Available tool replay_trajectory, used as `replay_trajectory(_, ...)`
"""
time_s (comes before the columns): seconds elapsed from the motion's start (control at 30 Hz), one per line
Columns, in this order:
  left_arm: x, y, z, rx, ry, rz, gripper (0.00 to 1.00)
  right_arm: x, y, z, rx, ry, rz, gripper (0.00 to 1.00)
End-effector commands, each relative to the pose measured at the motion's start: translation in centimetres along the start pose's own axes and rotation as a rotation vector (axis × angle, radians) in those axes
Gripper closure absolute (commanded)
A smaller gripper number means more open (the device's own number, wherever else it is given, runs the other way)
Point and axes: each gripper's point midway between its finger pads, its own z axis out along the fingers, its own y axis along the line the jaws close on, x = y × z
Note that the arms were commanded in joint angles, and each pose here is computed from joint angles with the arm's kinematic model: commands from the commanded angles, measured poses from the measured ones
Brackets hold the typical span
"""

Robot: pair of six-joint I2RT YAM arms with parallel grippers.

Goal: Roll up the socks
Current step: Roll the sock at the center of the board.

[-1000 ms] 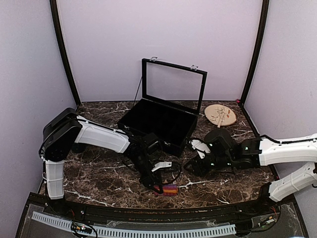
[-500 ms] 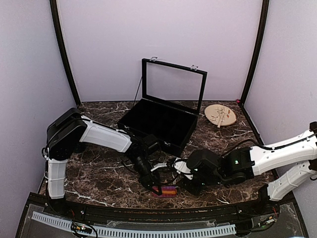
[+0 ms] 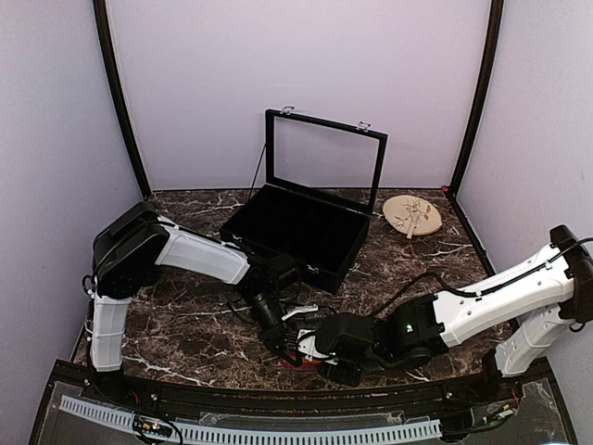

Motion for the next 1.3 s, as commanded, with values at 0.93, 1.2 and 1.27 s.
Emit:
replay_trajectory(0.93, 2.3, 0.7, 0.7, 0.027, 0.073, -0.086, 0.79, 0.3, 1.3, 5.0, 0.067, 0.091, -0.327, 0.50)
replay_trajectory(1.2, 2.4, 0.6, 0.7, 0.034, 0.073, -0.088, 0.78, 0.4, 0.3, 5.7, 0.083, 0.093, -0.319, 0.49)
replay_trajectory(1.27, 2.4, 0.6, 0.7, 0.035, 0.073, -0.089, 0.78, 0.4, 0.1, 6.0, 0.082, 0.094, -0.321, 0.49)
